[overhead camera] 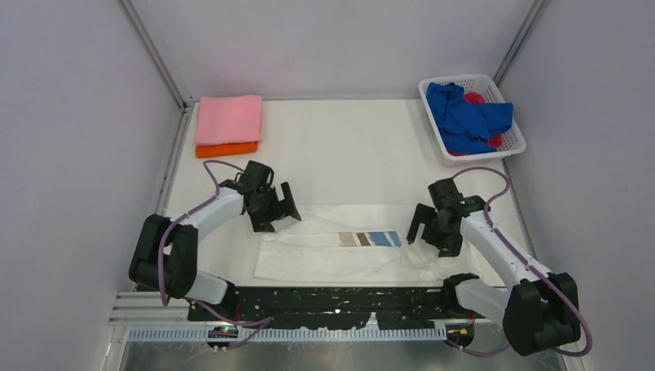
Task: Fold and stack the t-shirts
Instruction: Fold the other side of the tshirt into a rectangle
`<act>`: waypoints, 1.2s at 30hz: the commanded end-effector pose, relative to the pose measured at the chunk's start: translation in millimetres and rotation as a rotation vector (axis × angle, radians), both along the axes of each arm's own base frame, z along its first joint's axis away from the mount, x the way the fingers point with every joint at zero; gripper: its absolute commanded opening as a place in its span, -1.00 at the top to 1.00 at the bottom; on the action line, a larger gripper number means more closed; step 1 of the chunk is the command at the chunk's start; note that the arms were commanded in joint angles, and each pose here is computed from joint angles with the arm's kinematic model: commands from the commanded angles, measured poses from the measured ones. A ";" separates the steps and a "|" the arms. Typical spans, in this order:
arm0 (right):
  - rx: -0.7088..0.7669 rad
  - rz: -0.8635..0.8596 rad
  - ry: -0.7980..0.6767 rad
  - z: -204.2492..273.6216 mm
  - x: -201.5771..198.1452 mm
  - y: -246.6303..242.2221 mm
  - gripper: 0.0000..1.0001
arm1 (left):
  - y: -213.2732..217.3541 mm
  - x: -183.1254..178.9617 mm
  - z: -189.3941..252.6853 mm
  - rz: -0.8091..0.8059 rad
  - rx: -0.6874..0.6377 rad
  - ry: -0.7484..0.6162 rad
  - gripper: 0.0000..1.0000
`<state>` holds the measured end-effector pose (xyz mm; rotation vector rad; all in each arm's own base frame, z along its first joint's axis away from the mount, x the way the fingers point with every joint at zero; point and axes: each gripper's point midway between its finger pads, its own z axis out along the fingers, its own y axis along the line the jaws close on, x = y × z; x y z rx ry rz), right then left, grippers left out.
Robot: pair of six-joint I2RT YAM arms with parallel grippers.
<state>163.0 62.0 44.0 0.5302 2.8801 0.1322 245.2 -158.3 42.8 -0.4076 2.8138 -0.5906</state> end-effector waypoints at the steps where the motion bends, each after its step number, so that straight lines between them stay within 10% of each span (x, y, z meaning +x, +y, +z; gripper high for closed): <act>1: 0.000 -0.072 0.085 20.1 -43.1 -8.2 -0.91 | 16.8 3.0 -1.5 0.018 0.065 -0.031 -0.99; 12: 0.259 0.105 -0.321 90.0 37.7 44.1 -0.91 | 18.8 13.5 14.0 0.004 0.059 -0.074 -0.99; 23: 0.015 0.052 -0.125 11.8 44.6 35.4 -0.91 | 25.2 7.2 -8.0 0.034 0.086 -0.037 -0.99; 36: -0.014 -0.289 -0.016 21.6 -51.8 -4.9 -0.91 | 47.2 -2.1 -17.1 0.066 0.109 -0.005 -0.99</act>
